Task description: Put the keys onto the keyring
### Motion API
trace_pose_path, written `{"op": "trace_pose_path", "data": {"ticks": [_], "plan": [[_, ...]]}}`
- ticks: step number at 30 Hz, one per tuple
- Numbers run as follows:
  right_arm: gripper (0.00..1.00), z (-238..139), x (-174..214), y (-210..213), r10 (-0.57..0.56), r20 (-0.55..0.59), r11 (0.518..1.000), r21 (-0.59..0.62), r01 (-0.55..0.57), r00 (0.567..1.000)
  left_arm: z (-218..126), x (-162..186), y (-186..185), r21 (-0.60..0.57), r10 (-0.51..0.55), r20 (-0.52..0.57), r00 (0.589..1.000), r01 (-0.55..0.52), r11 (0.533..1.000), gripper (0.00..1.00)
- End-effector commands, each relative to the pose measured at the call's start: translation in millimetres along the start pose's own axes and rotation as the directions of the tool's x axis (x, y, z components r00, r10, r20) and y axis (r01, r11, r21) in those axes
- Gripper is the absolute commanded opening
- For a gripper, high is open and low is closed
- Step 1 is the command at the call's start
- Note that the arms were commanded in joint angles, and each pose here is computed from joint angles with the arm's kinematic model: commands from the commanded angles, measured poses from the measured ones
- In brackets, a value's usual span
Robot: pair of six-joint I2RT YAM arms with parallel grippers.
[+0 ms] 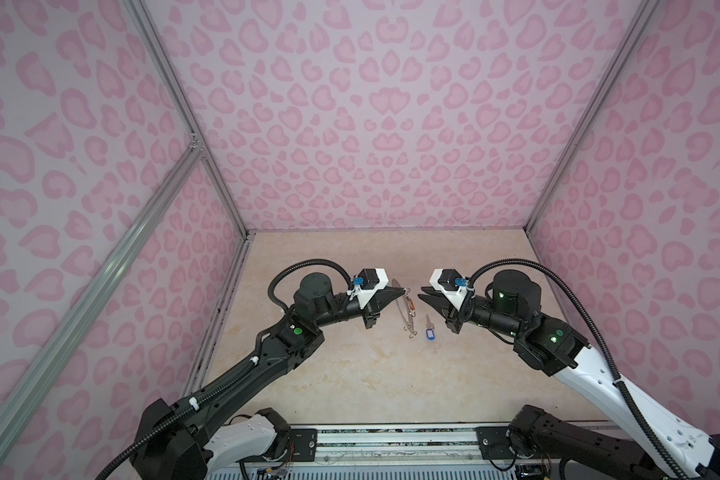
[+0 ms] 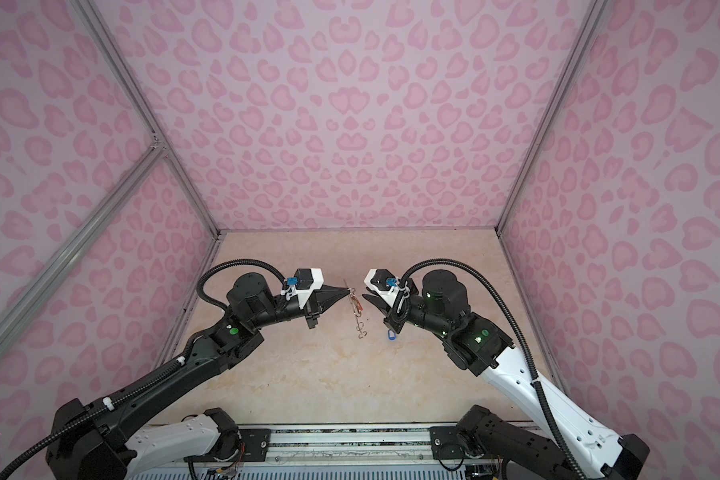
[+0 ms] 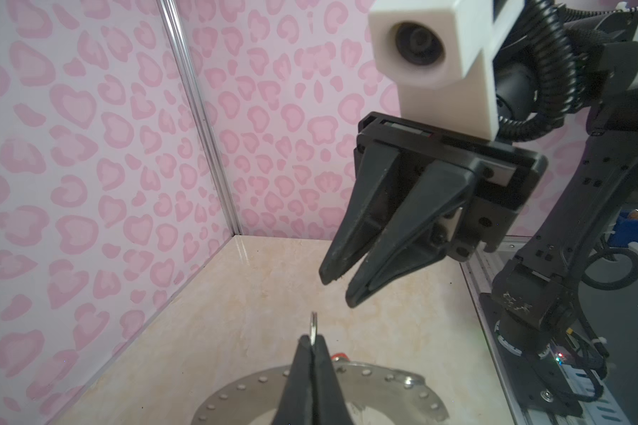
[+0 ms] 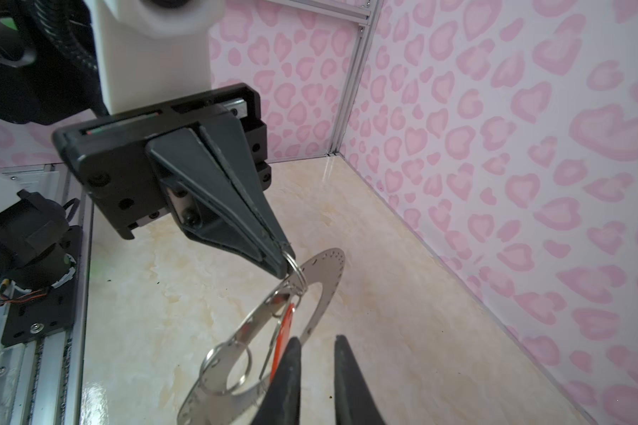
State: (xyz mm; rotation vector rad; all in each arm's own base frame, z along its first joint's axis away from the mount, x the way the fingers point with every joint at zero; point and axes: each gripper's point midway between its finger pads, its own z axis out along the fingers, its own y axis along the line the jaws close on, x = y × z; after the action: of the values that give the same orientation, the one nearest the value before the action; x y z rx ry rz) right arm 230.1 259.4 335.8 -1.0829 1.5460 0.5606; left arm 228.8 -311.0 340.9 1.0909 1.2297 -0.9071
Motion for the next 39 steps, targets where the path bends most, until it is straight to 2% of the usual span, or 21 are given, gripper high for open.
{"op": "trace_pose_path", "data": {"ticks": [1, 22, 30, 39], "plan": [[0.19, 4.7, -8.6, 9.7, 0.005, 0.042, 0.998, -0.070, -0.002, 0.999, -0.1, -16.1, -2.3, 0.028, 0.043, 0.050, 0.998, -0.044, 0.999, 0.03], [0.21, 7.2, -4.9, 13.0, 0.004, 0.020, 0.994, -0.108, -0.002, 1.000, 0.3, -13.9, -9.2, 0.077, 0.050, 0.032, 0.998, -0.052, 0.996, 0.03], [0.26, 2.0, -5.7, 13.7, 0.019, 0.030, 0.992, -0.127, -0.015, 0.999, 1.2, -11.7, -10.1, 0.085, 0.047, 0.024, 0.999, -0.049, 0.995, 0.03], [0.20, 5.2, -4.5, 13.9, 0.019, 0.018, 0.989, -0.146, -0.016, 1.000, 2.1, -10.0, -12.1, 0.101, 0.045, 0.019, 0.999, -0.046, 0.994, 0.03]]}}
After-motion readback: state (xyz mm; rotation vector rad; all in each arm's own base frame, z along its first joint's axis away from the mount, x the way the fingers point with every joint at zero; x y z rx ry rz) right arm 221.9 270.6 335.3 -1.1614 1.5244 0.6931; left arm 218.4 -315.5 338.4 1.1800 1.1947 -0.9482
